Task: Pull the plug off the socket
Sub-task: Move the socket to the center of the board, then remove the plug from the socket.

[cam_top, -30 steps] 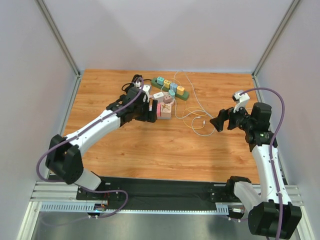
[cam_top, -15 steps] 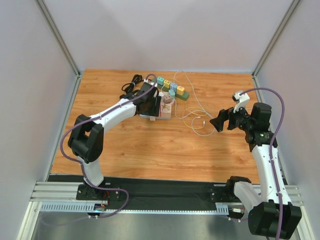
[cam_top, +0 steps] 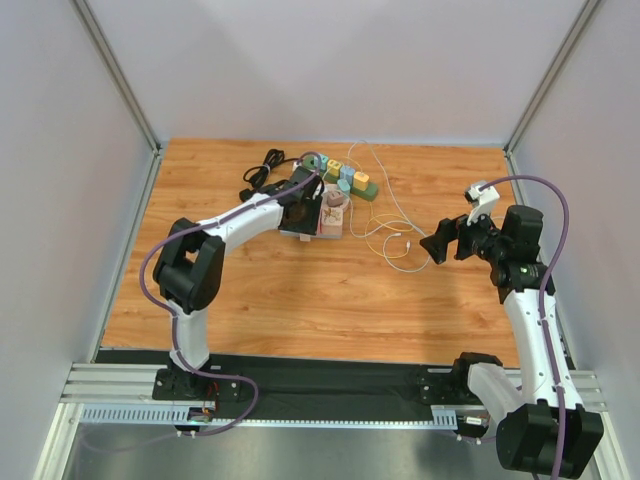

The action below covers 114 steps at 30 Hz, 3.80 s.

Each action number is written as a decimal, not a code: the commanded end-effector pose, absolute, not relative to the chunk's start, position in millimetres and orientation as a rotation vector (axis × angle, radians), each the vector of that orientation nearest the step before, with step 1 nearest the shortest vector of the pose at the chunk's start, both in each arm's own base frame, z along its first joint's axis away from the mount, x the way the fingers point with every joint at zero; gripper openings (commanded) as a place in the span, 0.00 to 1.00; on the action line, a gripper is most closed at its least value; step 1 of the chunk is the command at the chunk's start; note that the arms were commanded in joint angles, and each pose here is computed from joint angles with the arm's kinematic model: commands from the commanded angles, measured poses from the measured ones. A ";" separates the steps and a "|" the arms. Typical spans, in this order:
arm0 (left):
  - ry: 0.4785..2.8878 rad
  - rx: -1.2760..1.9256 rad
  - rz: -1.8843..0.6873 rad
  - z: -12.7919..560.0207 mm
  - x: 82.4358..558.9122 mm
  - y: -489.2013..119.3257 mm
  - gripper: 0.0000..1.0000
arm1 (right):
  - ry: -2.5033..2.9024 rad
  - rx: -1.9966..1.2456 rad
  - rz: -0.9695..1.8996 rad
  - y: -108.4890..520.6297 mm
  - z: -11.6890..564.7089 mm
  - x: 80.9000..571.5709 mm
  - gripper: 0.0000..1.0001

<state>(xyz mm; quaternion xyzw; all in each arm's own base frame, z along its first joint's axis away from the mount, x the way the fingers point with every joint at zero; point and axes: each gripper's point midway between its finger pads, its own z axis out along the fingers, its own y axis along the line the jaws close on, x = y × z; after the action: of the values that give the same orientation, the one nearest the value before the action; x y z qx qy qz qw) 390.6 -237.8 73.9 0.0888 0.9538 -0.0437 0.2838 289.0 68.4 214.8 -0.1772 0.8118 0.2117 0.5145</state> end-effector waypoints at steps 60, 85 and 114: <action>2.437 0.470 -0.560 78.0 259.8 -287.0 0.00 | 2.031 -1.072 1.257 302.9 118.4 232.0 0.01; 2.290 0.742 -0.470 96.1 257.7 -298.4 0.00 | 2.452 -0.624 1.394 279.6 28.9 267.4 0.00; 2.128 0.560 -0.398 150.6 276.5 -282.1 0.00 | 2.650 -0.500 0.938 248.5 -9.8 291.8 0.00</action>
<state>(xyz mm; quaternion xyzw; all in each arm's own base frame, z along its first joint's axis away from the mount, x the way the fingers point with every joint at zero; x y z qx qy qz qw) 260.7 -273.3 69.6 0.2215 0.9166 -0.1216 0.3097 263.1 307.0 89.6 -0.2194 0.8117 0.5291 0.1140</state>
